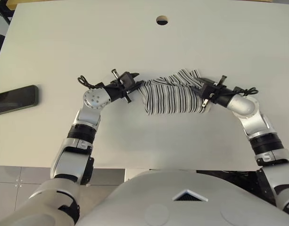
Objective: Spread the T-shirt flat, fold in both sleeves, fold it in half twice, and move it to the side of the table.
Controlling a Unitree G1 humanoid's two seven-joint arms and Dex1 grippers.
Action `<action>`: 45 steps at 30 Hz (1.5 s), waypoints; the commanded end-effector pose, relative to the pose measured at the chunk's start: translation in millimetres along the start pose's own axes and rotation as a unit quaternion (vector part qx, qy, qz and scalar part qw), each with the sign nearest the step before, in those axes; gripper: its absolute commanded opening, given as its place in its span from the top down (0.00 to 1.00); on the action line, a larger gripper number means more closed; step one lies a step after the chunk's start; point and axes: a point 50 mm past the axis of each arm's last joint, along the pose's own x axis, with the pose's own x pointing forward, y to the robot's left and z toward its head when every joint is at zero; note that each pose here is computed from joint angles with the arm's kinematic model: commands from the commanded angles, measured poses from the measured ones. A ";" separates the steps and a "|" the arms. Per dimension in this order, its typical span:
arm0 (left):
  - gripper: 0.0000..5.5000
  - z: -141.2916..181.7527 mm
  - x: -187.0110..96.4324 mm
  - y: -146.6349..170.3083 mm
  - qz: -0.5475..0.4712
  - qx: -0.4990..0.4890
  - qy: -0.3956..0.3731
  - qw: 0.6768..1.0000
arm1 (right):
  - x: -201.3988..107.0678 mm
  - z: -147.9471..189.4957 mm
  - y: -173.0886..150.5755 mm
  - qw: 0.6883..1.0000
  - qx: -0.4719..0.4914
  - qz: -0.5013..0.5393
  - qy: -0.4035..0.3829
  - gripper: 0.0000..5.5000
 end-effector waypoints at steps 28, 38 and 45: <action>0.76 41.6 -37.7 54.1 0.164 -0.061 -0.164 0.971 | 28.8 3.1 78.8 0.989 -0.042 0.140 -0.001 0.74; 0.76 90.2 -4.5 48.2 0.200 -0.159 -0.310 0.915 | -66.6 -89.9 -67.8 0.956 -0.022 -0.088 0.279 0.74; 0.76 101.9 29.6 35.0 0.166 -0.293 -0.333 0.880 | -47.3 -17.6 -129.7 0.901 -0.112 -0.419 0.029 0.74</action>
